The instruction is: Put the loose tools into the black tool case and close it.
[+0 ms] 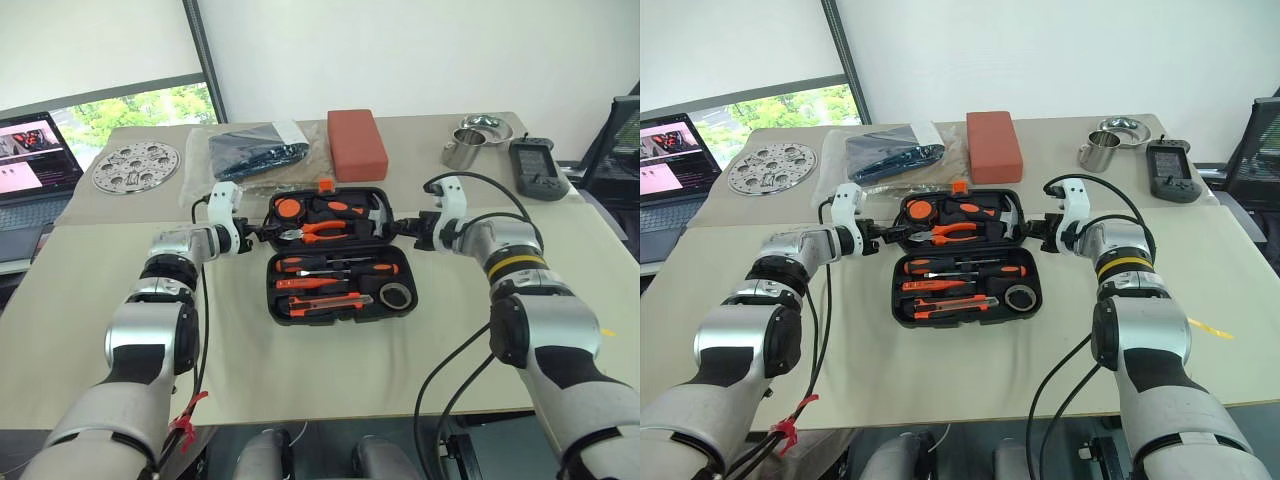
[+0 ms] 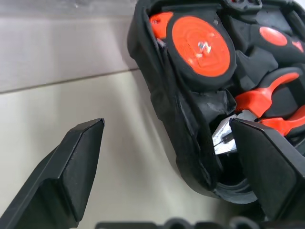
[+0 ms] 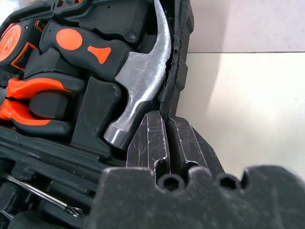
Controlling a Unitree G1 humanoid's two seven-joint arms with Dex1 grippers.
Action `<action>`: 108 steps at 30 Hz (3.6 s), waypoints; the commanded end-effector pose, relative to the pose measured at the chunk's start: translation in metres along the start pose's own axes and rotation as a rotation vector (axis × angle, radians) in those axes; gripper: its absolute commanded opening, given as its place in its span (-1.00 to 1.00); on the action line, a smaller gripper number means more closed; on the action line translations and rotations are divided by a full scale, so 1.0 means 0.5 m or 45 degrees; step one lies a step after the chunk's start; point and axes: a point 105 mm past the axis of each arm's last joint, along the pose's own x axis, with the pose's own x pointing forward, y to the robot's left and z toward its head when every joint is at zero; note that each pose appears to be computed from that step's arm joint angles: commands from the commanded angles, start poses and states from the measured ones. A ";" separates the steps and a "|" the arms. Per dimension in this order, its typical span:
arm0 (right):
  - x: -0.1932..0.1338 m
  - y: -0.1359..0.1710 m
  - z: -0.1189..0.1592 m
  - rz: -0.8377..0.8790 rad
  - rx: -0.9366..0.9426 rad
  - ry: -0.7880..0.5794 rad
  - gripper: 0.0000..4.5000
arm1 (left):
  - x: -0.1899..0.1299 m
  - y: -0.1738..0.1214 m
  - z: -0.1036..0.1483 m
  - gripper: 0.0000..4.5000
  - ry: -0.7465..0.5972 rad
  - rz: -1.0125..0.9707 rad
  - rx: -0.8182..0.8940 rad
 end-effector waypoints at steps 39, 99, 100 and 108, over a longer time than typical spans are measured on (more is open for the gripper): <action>-0.195 0.130 -0.104 0.589 -1.963 -0.638 -1.00 | -0.166 -0.138 -0.024 -0.98 -0.631 -0.579 2.238; -0.087 0.097 -0.070 0.173 -0.370 -0.185 -0.97 | -0.142 -0.153 -0.163 1.00 0.284 -1.152 0.858; -0.087 0.090 -0.066 0.156 -0.369 -0.193 -0.97 | -0.144 -0.152 -0.165 1.00 0.291 -1.155 0.861; -0.157 0.000 -0.035 0.000 -0.439 -0.229 -0.97 | -0.205 -0.130 -0.138 1.00 0.271 -1.159 0.868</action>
